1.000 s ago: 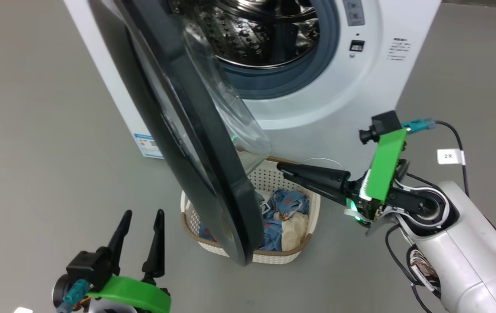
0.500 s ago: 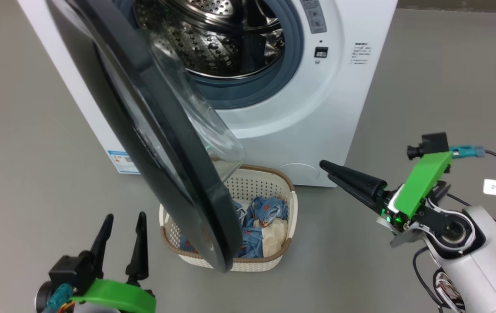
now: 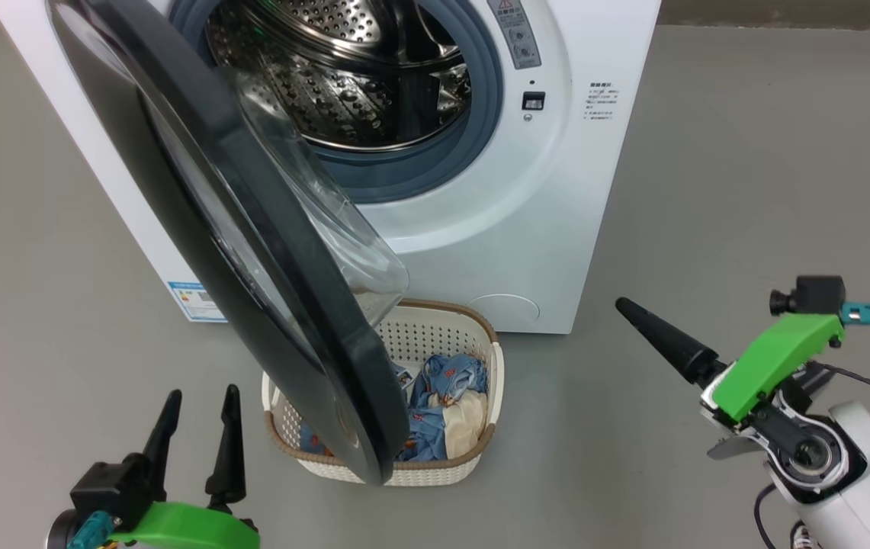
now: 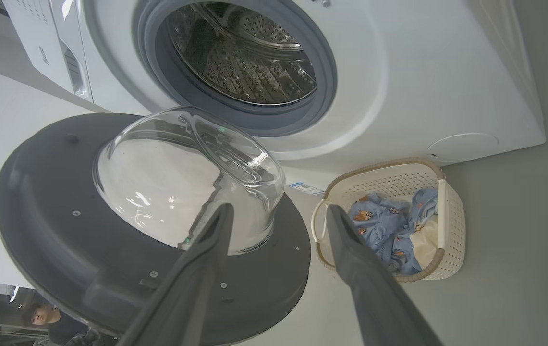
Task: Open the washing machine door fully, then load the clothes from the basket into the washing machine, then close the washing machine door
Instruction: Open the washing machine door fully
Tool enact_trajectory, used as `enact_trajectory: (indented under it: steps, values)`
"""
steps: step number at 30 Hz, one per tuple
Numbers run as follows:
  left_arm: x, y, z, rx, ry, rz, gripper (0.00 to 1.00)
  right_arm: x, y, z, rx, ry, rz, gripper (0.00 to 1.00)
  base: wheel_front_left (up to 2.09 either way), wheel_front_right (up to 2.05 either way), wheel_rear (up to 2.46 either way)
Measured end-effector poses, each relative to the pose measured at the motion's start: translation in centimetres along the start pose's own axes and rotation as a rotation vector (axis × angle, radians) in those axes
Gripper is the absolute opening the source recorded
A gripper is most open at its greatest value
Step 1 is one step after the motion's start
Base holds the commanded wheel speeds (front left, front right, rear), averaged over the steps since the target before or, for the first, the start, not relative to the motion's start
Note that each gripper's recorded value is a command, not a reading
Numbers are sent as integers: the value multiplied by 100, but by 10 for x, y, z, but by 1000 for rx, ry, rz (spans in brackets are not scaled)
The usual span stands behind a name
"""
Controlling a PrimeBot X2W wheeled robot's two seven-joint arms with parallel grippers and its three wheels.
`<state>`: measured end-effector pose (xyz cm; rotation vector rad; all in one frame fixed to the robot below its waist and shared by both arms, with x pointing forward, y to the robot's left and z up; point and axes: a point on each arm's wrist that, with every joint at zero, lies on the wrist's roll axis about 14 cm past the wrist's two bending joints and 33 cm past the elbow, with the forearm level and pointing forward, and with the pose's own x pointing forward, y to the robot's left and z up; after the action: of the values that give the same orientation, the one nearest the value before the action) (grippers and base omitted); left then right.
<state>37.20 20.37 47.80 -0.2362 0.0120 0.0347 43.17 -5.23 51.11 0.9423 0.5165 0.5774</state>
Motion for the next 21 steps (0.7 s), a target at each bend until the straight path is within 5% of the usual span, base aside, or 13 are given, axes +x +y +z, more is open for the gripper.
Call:
enact_trajectory:
  steps: [21]
  values:
    - [-7,3,2,2,-8,9,100,-43,-58,8,-333,-239,-182,100,0,0,0]
